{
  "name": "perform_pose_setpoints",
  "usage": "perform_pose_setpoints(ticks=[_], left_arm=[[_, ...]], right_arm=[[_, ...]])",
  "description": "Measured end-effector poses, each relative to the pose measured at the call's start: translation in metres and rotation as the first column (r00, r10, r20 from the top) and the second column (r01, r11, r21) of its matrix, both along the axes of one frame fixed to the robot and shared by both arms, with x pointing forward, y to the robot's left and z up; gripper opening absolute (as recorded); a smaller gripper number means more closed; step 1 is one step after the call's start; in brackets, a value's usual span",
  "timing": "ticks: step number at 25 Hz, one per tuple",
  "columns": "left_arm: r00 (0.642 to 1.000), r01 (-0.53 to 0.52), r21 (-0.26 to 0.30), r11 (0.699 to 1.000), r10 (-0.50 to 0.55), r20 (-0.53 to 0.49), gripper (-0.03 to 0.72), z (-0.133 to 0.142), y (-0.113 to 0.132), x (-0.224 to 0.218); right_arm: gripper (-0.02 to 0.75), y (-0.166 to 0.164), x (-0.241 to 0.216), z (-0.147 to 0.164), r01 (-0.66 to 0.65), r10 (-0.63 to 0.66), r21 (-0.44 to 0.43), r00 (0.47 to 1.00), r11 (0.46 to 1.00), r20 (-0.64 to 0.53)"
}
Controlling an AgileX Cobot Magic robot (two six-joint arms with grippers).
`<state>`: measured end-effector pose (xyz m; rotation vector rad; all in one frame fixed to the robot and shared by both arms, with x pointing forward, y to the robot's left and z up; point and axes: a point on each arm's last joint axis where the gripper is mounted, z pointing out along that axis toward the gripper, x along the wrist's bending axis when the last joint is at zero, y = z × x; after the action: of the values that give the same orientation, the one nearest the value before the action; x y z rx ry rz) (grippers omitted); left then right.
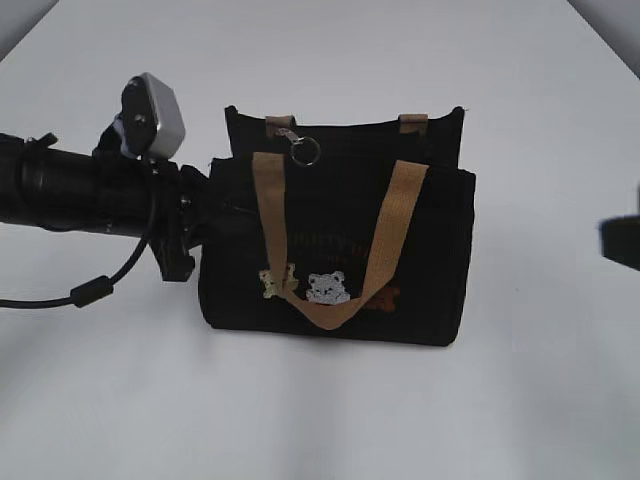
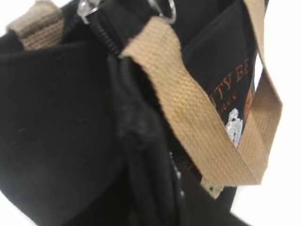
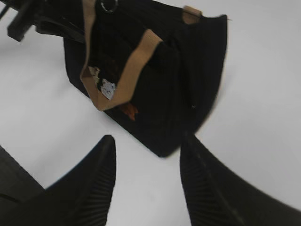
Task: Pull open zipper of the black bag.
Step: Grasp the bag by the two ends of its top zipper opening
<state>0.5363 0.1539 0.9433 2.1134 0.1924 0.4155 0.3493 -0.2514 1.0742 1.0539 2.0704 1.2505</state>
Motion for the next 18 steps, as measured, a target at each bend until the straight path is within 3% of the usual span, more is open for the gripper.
perform_pose_setpoints(ticks=[2, 5, 10, 18], left_arm=[[1.000, -0.002, -0.003, 1.000, 0.002, -0.007, 0.071, 0.000, -0.001, 0.000], [1.000, -0.002, -0.004, 1.000, 0.002, -0.012, 0.071, -0.001, -0.001, 0.000], [1.000, -0.002, -0.004, 1.000, 0.002, -0.012, 0.071, -0.001, -0.001, 0.000], [1.000, -0.002, -0.004, 1.000, 0.002, -0.012, 0.071, -0.001, -0.002, 0.000]], right_arm=[[0.355, 0.007, 0.036, -0.003, -0.086, 0.086, 0.005, 0.996, 0.996, -0.005], [0.355, 0.017, 0.089, -0.009, -0.194, 0.194, -0.015, 0.981, 0.981, 0.019], [0.355, 0.062, 0.160, -0.009, -0.367, 0.380, -0.145, 0.922, 0.919, 0.075], [0.355, 0.137, 0.209, -0.037, -0.507, 0.549, -0.326, 0.834, 0.798, 0.047]])
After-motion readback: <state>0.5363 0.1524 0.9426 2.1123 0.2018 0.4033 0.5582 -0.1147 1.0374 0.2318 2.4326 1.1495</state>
